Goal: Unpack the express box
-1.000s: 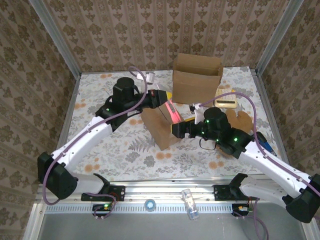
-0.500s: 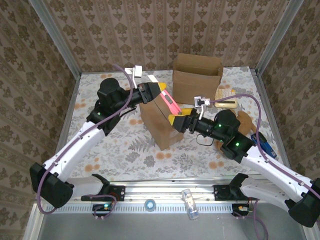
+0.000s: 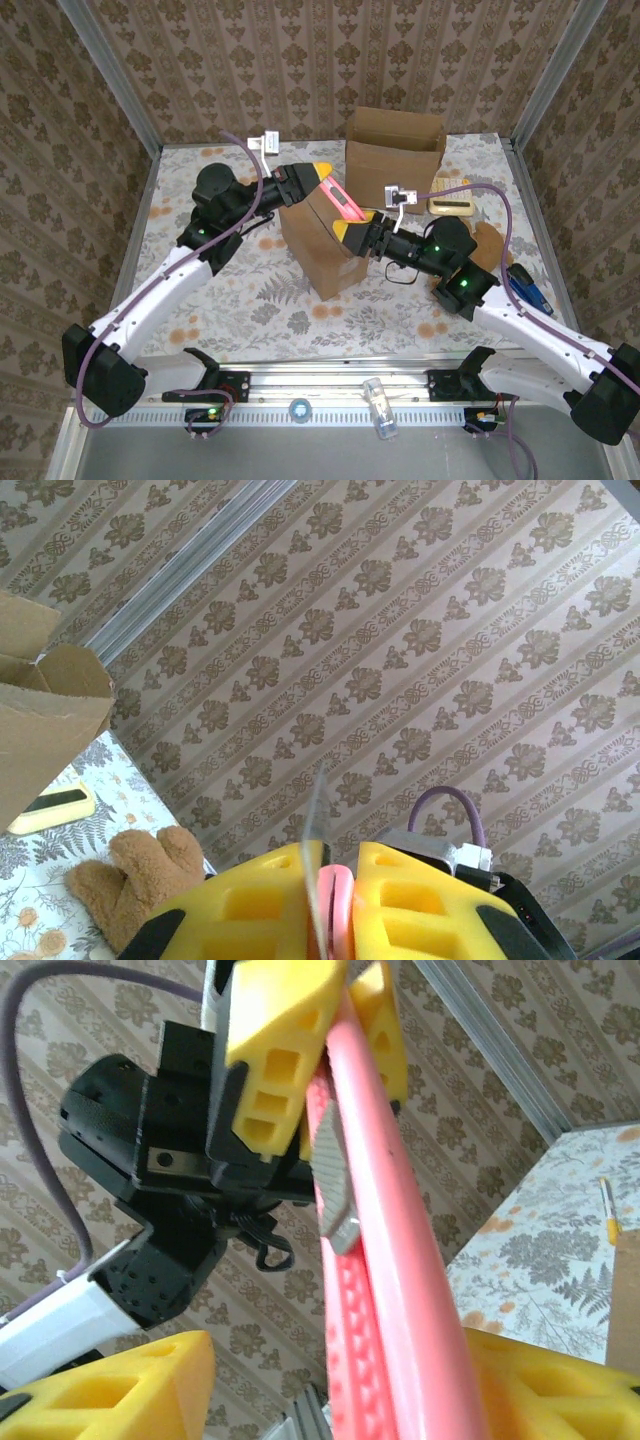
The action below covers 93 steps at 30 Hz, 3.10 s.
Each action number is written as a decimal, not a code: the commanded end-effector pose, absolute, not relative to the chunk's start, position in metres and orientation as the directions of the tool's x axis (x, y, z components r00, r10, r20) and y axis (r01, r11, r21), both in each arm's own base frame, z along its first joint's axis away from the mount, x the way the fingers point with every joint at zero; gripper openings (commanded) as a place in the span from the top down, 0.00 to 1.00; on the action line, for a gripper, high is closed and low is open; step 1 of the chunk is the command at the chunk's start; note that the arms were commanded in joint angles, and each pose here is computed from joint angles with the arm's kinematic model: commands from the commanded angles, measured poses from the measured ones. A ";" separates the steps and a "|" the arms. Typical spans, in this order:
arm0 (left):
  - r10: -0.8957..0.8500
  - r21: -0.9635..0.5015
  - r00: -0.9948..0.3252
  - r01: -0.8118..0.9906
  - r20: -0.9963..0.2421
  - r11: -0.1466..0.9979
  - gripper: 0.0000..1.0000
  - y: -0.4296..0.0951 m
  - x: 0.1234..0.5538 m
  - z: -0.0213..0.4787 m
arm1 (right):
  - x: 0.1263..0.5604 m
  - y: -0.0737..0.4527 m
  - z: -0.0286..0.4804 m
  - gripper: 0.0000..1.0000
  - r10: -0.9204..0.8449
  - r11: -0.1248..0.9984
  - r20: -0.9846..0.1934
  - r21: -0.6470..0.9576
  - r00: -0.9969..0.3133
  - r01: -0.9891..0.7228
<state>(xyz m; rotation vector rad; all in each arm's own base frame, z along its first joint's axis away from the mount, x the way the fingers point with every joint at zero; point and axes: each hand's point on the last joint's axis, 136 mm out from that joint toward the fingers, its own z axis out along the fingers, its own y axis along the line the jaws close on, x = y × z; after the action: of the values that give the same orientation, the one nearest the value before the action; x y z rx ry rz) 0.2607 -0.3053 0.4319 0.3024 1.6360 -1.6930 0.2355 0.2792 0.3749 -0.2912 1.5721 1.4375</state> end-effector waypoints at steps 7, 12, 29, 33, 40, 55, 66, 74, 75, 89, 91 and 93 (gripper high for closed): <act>-0.361 -0.749 -0.690 0.661 -0.627 0.039 1.00 -0.304 0.256 0.441 | 0.232 0.276 0.410 0.49 0.461 0.230 -0.758 0.604 -0.461 -0.763; -0.334 -0.755 -0.709 0.656 -0.621 0.010 1.00 -0.309 0.253 0.438 | 0.233 0.277 0.414 0.54 0.465 0.226 -0.760 0.598 -0.454 -0.769; -0.310 -0.770 -0.730 0.638 -0.609 0.008 1.00 -0.315 0.250 0.423 | 0.238 0.268 0.427 0.60 0.503 0.241 -0.758 0.585 -0.415 -0.775; -0.317 -0.769 -0.728 0.639 -0.608 0.009 1.00 -0.315 0.251 0.423 | 0.241 0.266 0.431 0.60 0.530 0.234 -0.745 0.589 -0.406 -0.774; -0.334 -0.769 -0.723 0.640 -0.605 0.008 1.00 -0.313 0.252 0.424 | 0.243 0.267 0.435 0.66 0.553 0.199 -0.721 0.601 -0.418 -0.774; -0.340 -0.765 -0.718 0.644 -0.607 0.005 1.00 -0.311 0.250 0.422 | 0.248 0.266 0.435 0.87 0.588 0.183 -0.689 0.624 -0.424 -0.760; -0.395 -0.746 -0.663 0.660 -0.636 0.093 0.48 -0.296 0.255 0.420 | 0.252 0.262 0.430 1.00 0.591 0.216 -0.685 0.642 -0.425 -0.736; -0.388 -0.695 -0.582 0.653 -0.715 0.301 0.00 -0.267 0.253 0.409 | 0.257 0.262 0.421 1.00 0.563 0.282 -0.712 0.643 -0.420 -0.712; -0.380 -0.689 -0.576 0.643 -0.723 0.335 0.00 -0.262 0.252 0.406 | 0.258 0.261 0.421 1.00 0.559 0.291 -0.716 0.642 -0.419 -0.709; -0.292 -0.557 -0.706 0.172 -0.645 0.812 0.08 -0.177 0.260 0.300 | 0.282 0.261 0.394 1.00 0.350 0.572 -0.828 0.559 -0.438 -0.600; -0.307 -0.562 -0.730 0.128 -0.611 0.817 0.10 -0.175 0.265 0.285 | 0.287 0.261 0.390 1.00 0.306 0.618 -0.842 0.531 -0.445 -0.579; -0.319 -0.574 -0.748 0.101 -0.583 0.812 0.11 -0.176 0.270 0.273 | 0.293 0.260 0.384 1.00 0.259 0.667 -0.851 0.500 -0.457 -0.552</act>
<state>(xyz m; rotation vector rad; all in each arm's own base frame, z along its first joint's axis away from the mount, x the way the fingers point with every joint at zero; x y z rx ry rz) 0.2682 -0.1882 0.3031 -0.0874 2.1974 -0.8572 0.2842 0.2653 0.4033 -0.2075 1.7073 1.1124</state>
